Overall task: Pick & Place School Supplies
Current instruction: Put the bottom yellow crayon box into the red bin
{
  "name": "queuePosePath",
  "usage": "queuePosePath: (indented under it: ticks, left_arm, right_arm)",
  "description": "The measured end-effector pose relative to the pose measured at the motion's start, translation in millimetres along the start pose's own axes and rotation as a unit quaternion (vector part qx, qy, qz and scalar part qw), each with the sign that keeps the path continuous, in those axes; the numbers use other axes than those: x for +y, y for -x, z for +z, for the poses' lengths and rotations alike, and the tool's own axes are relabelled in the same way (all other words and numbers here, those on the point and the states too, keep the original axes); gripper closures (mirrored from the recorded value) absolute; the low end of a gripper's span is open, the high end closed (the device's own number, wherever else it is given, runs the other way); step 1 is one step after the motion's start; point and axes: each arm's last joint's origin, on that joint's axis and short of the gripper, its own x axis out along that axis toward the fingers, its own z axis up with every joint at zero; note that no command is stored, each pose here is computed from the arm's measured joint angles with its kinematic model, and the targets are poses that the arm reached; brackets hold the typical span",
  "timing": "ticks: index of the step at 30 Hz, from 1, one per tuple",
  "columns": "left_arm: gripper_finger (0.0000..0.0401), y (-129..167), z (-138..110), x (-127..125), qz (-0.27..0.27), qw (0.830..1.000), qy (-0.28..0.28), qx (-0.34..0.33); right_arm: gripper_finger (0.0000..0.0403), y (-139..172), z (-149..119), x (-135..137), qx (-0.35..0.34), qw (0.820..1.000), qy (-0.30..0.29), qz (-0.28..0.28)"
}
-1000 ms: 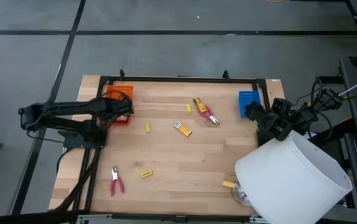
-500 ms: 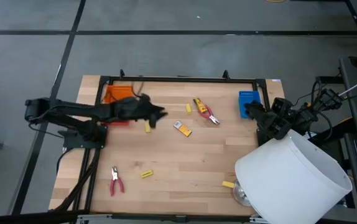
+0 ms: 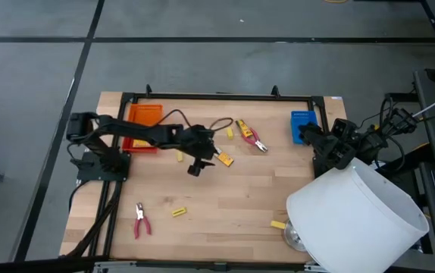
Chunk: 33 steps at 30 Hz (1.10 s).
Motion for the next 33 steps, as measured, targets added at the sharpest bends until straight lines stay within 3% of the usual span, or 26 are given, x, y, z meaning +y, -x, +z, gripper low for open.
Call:
queuePosePath:
  ticks: [3,6,16,27,33]
  left_arm:
    - [0.0165,-16,-6,-1,-0.013,0.998,-0.066,0.021]
    - [0.0152,-30,-13,0,-0.025,0.995,-0.087,0.039]
    - [0.0133,-51,-36,18,-0.001,0.995,-0.069,0.074]
    - [0.0134,-64,-45,47,-0.026,0.997,-0.043,0.055]
    - [0.0134,-78,-52,48,-0.075,0.993,-0.042,0.082]
  right_arm:
    - [0.023,0,0,0,0.0,1.0,0.0,0.0]
    - [0.023,1,0,1,0.002,1.0,-0.003,0.002]
    - [0.023,2,-1,2,0.003,1.0,-0.01,-0.009]
    - [0.023,2,-1,1,0.0,1.0,-0.023,-0.018]
    - [0.023,2,-1,1,-0.003,0.999,-0.025,-0.024]
